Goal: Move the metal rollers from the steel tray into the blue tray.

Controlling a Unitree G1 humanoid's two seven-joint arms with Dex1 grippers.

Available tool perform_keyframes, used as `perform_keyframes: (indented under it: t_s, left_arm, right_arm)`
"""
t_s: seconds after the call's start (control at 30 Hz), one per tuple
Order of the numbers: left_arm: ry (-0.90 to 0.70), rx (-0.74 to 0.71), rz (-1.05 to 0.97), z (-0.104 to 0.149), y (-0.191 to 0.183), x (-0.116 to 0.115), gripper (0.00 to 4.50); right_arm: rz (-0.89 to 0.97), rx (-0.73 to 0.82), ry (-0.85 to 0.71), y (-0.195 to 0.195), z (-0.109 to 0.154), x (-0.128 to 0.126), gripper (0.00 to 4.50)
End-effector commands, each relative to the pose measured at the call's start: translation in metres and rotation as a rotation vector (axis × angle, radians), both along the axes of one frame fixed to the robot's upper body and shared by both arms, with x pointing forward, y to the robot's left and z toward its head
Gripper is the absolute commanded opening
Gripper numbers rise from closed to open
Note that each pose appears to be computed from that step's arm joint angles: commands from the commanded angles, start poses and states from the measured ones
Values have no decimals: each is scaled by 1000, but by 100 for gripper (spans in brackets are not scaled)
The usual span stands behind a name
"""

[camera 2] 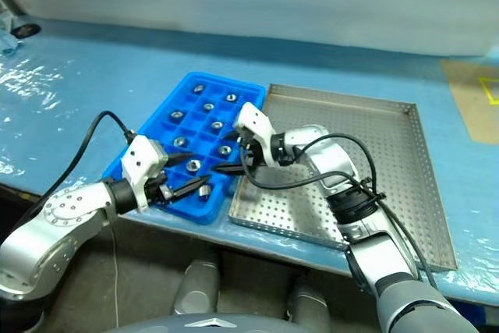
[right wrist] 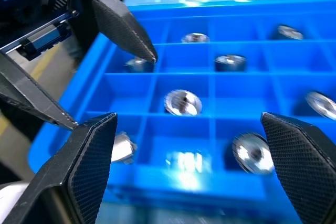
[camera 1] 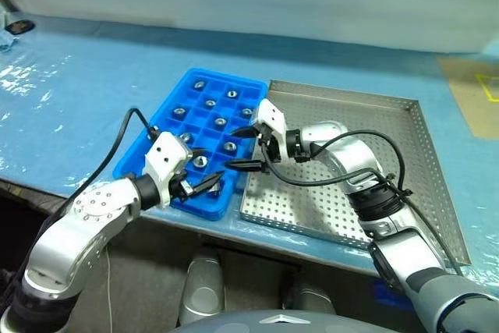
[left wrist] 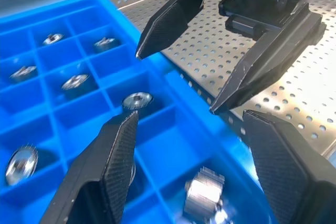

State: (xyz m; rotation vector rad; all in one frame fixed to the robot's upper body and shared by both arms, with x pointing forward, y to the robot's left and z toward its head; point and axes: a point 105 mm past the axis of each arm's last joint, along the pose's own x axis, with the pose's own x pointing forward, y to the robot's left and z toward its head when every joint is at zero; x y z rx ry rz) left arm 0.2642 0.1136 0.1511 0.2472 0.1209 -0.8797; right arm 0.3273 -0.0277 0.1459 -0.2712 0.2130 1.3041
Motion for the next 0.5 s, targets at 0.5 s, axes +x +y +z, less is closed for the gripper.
perform_keyframes:
  t_s: [0.5]
  left_arm:
    - [-148,-115,-158,9,-43,61,337]
  right_arm:
    - [-476,122,-189,-92,34,13,447]
